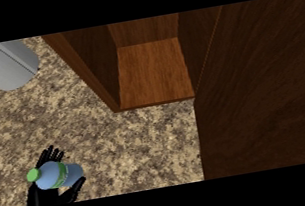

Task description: Pick up the bottled water, place it into the cabinet and close the cabinet

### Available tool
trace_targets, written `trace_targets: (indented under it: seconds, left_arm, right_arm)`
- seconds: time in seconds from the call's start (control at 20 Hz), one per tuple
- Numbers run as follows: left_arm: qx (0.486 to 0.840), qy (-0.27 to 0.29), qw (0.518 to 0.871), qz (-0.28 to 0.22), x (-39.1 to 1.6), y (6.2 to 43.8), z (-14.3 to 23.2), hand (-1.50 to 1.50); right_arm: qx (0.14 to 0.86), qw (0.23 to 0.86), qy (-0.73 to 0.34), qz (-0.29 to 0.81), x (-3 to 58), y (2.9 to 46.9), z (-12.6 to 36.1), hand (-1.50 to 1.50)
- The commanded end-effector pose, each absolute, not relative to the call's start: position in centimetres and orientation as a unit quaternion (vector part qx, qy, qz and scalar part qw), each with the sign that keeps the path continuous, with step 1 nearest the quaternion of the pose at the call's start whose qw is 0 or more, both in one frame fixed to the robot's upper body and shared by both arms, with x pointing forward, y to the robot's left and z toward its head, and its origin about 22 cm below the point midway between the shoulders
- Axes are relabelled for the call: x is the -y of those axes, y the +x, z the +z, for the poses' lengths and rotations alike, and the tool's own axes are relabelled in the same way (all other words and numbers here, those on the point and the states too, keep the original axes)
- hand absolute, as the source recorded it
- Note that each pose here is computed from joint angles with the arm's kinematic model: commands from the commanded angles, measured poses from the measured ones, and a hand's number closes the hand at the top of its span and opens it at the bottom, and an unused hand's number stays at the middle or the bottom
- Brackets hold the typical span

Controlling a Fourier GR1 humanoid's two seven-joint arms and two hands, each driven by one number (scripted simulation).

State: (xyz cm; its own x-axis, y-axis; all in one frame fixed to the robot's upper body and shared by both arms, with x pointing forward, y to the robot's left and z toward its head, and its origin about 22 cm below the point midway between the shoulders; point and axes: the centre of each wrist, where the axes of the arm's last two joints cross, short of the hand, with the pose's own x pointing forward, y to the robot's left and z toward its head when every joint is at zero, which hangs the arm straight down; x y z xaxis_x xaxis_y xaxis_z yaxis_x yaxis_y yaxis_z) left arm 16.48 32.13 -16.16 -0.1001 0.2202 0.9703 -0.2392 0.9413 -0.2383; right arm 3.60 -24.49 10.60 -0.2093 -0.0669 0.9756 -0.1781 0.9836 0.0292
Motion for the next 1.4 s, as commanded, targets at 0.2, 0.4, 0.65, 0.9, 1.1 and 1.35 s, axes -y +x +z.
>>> trace_targets:
  seconds: [0.2,0.4,0.65,0.9,1.1,1.35]
  left_arm:
    - [0.716,-0.01,0.659,0.232,-31.0,15.9,-18.5,1.5]
    - [0.726,-0.037,0.648,0.229,-31.2,17.6,-17.2,1.5]
    - [0.73,-0.06,0.652,0.195,-26.9,17.5,-18.4,1.5]
    - [0.742,-0.083,0.647,0.157,-24.9,20.2,-17.4,1.5]
    - [0.75,-0.097,0.639,0.141,-23.9,20.5,-17.1,1.5]
    - [0.749,-0.137,0.631,0.15,-21.4,23.1,-14.7,1.5]
  right_arm:
    - [0.782,0.615,0.093,0.041,24.5,3.0,12.4,-1.5]
    - [0.789,0.606,0.086,0.048,24.8,2.9,13.6,-1.5]
    - [0.79,0.605,0.085,0.038,24.6,3.3,11.9,-1.5]
    - [0.79,0.605,0.084,0.048,24.5,3.3,12.7,-1.5]
    - [0.791,0.604,0.085,0.049,23.7,2.9,13.2,-1.5]
    - [0.782,0.616,0.084,0.034,23.8,2.6,11.8,-1.5]
